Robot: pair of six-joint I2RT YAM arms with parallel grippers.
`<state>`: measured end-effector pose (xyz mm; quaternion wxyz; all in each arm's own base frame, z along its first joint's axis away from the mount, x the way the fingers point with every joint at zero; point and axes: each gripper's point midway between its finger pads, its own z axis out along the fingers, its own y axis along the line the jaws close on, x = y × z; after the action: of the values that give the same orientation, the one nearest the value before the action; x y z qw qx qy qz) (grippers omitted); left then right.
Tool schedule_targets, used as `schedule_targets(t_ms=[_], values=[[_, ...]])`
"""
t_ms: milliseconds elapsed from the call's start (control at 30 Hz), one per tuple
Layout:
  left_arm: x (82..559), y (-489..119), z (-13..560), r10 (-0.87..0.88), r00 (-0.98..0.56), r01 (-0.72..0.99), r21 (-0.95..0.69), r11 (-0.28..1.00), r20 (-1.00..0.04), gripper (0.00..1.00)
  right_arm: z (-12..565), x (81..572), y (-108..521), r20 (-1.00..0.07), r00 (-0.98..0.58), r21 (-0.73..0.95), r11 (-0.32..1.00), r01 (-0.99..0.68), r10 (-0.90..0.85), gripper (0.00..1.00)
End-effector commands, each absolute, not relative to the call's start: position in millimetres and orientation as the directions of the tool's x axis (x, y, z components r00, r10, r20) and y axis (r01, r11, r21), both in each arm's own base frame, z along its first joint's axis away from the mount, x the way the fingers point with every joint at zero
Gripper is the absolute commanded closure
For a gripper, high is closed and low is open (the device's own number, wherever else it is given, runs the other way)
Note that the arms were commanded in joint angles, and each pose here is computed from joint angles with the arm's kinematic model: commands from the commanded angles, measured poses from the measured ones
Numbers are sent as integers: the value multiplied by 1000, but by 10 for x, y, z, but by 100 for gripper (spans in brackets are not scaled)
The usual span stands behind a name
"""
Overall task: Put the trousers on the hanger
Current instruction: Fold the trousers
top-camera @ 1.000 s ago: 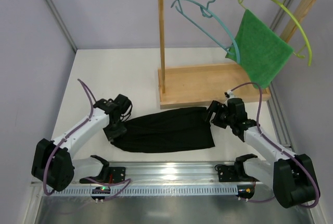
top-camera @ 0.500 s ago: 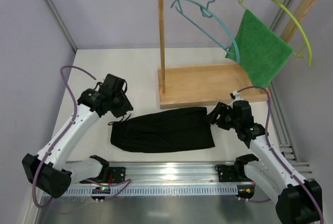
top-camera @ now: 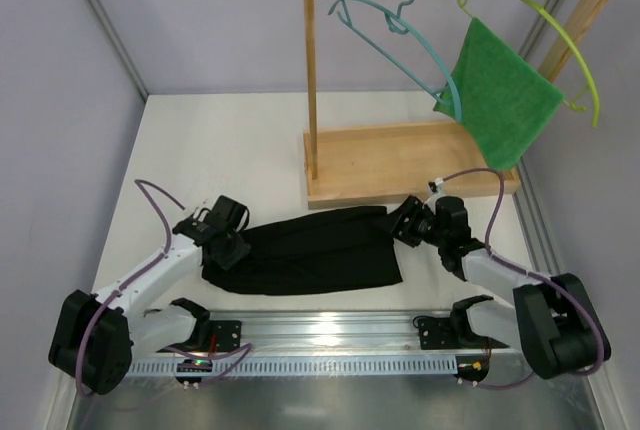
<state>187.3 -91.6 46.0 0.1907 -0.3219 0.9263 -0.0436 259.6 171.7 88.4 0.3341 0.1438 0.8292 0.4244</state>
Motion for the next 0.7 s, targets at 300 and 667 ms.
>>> schedule_targets(t_ms=[300, 667], values=[[2047, -887, 146, -628, -679, -589, -228, 775, -380, 57, 637, 2465, 1584, -498, -711, 746, 663, -60, 496, 41], [2320, -570, 1346, -542, -631, -583, -123, 803, -554, 47, 875, 2496, 1406, -553, -683, 669, 743, -23, 477, 27]])
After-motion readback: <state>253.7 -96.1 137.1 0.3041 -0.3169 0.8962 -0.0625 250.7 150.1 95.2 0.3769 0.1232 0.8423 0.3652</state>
